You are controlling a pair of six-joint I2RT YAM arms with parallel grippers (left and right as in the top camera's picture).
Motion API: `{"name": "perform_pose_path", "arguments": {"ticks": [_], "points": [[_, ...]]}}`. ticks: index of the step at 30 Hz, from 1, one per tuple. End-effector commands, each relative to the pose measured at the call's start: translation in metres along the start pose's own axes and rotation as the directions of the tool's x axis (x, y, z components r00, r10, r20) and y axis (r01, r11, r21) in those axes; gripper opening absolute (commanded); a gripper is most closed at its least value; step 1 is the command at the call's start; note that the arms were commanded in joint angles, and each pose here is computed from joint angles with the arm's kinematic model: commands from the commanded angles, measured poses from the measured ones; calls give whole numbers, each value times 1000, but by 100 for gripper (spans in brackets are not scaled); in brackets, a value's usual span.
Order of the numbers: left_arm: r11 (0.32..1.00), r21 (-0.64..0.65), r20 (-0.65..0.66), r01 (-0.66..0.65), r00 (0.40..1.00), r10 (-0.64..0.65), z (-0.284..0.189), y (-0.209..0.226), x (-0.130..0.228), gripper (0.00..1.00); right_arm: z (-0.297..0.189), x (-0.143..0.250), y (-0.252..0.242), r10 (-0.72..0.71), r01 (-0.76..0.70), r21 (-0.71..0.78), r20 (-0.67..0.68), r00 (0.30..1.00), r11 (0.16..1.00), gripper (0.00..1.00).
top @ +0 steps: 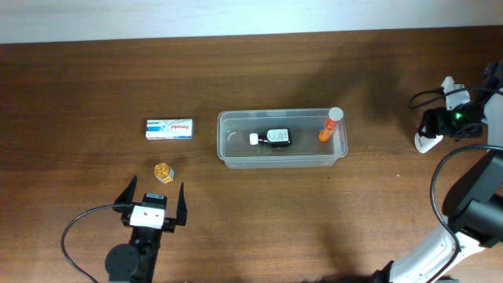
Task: Pack container
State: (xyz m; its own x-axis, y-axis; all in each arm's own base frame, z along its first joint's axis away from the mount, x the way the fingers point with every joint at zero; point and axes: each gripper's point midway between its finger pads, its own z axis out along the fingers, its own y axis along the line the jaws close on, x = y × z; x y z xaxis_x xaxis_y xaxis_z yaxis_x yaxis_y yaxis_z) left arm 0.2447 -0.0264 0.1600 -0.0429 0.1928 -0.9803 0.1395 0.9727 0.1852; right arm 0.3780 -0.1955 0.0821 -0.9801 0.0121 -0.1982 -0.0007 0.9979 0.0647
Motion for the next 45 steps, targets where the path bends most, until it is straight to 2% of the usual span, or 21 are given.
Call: {"name": "perform_pose_path", "arguments": {"ticks": [1,6,13,17,28,33,39,45], "points": [[1000,18,3,-16,1000,16,0,-4,1,99,9,3,2,4,-4,-25,-11,1000,1000,73],[1000,18,3,-16,1000,16,0,-4,1,99,9,3,2,7,-8,-25,-12,1000,1000,55],[1000,18,3,-16,1000,16,0,-4,1,99,9,3,2,7,-8,-25,-12,1000,1000,46],[1000,18,3,-16,1000,16,0,-4,1,99,9,2,2,14,-15,-28,-7,1000,1000,34],[1000,18,3,-16,1000,16,0,-4,1,99,6,-2,11,27,-26,-79,13,1000,997,28],[1000,18,3,-15,1000,15,0,-4,1,99,-12,-10,12,76,-74,-85,27,997,994,24],[1000,18,3,-16,1000,16,0,-4,1,99,-59,-33,36,77,-51,-203,124,989,978,24],[1000,18,3,-16,1000,16,0,-4,1,99,-129,-50,69,57,7,-277,222,973,961,24]]}}
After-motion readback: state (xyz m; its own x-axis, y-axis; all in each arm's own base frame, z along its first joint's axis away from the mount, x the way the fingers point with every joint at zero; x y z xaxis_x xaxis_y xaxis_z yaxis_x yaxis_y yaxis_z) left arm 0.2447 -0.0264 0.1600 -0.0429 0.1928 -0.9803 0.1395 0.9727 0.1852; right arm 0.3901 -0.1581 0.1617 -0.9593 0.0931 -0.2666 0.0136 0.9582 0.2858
